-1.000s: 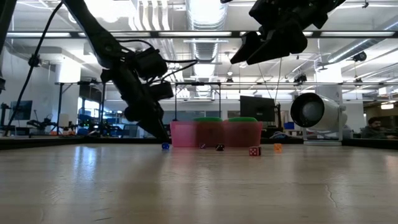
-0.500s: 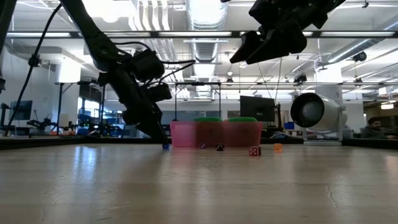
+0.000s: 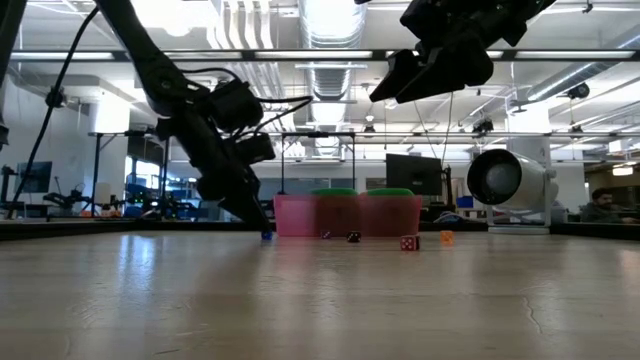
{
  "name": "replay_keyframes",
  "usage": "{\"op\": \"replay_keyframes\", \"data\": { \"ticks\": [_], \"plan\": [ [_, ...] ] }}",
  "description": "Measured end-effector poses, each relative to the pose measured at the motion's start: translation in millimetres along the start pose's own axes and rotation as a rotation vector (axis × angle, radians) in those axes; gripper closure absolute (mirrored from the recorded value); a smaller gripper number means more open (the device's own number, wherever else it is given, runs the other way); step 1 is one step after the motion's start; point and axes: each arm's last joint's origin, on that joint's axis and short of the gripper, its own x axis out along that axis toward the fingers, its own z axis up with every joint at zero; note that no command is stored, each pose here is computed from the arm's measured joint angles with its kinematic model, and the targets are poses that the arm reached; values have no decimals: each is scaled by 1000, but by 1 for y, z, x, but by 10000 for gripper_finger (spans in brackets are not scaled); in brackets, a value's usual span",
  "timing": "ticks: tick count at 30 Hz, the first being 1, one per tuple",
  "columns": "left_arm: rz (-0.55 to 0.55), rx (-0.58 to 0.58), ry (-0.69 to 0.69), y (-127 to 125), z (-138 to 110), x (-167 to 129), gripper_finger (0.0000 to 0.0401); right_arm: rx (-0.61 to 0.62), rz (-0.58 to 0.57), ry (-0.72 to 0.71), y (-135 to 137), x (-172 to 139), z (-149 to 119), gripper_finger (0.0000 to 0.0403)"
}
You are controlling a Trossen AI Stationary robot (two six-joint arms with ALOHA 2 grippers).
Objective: Pick & Place Dice
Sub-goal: Put the small blue dice into the the pink bin
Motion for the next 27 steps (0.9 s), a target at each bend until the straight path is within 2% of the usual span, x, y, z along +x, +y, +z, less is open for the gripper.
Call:
{"op": "replay_keyframes", "data": {
  "ticks": [27],
  "plan": [
    [10, -55, -40, -3, -12, 2, 283, 0, -1, -1, 0, 0, 0, 3]
  ]
}}
